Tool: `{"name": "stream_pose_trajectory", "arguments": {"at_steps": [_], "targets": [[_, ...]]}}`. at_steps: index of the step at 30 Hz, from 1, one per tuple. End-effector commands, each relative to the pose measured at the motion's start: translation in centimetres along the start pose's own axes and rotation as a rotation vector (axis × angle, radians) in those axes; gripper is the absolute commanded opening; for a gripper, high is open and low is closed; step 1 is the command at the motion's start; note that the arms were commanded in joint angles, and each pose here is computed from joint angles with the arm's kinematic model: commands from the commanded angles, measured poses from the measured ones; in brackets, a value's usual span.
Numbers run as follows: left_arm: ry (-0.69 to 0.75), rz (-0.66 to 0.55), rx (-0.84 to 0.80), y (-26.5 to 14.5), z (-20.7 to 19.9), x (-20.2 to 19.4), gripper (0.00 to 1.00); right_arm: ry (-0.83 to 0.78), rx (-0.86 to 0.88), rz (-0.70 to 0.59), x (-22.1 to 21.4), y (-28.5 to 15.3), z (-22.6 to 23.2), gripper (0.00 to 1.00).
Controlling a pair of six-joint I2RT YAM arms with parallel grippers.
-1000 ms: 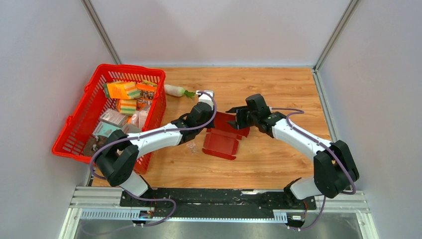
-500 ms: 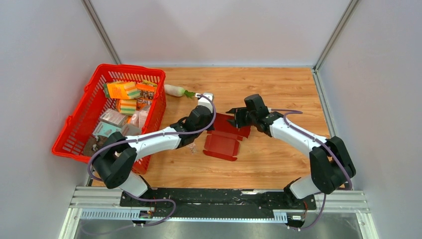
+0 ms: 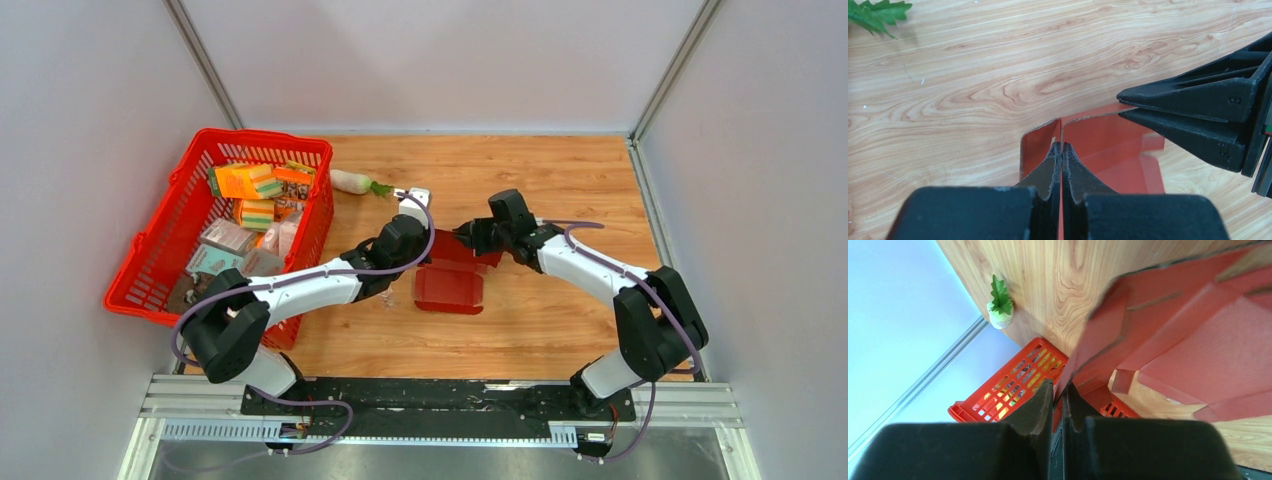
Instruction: Fold the paper box
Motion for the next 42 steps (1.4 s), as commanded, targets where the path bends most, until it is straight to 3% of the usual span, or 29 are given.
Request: {"name": "stream_pose_trajectory", "arguments": {"at_steps": [1, 2, 5, 6, 9, 13, 18, 23, 30, 42], "targets": [[-0.013, -0.072, -0.026, -0.7, -0.2, 1.6, 0.0, -0.008, 0.02, 0.01, 0.0, 0.0, 0.0, 0.06], [-0.007, -0.055, -0.028, -0.9, -0.2, 1.5, 0.0, -0.013, 0.022, 0.019, 0.0, 0.1, -0.2, 0.01], [0.021, -0.047, -0.091, -2.1, -0.2, 1.2, 0.17, -0.04, 0.036, 0.032, 0.1, 0.0, -0.2, 0.0], [0.032, -0.058, -0.103, -2.6, 0.0, 1.0, 0.36, -0.047, 0.043, 0.031, 0.2, 0.0, -0.1, 0.0], [0.034, -0.102, -0.094, -4.8, 1.1, 0.4, 0.6, -0.1, 0.08, 0.043, 0.0, -0.1, 0.3, 0.0], [0.039, -0.124, -0.04, -7.2, 3.0, 0.2, 0.54, -0.191, 0.146, 0.099, -0.1, 0.3, 0.5, 0.0], [-0.029, -0.078, 0.001, -7.2, 5.1, -2.1, 0.41, -0.34, 0.26, 0.139, -0.2, 0.7, 0.6, 0.0], [-0.092, -0.022, -0.035, -5.2, 6.4, -3.8, 0.41, -0.479, 0.331, 0.139, 0.3, 1.0, 0.0, 0.0], [-0.052, 0.001, -0.126, -3.7, 5.7, -4.4, 0.39, -0.63, 0.43, 0.146, 1.7, 2.0, -1.8, 0.0], [0.022, 0.023, -0.266, -2.2, 4.5, -4.4, 0.39, -0.656, 0.511, 0.199, 3.3, 3.6, -4.2, 0.0]]}}
Point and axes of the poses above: each gripper's point midway between its finger pads, its own y axis out along the fingers, its own z axis along the line the jaws close on, x = y × z, the point moved 9 cm from there along -y, back along the fingers, and after that the axes turned 13 degrees about y, right-handed, at the moved point
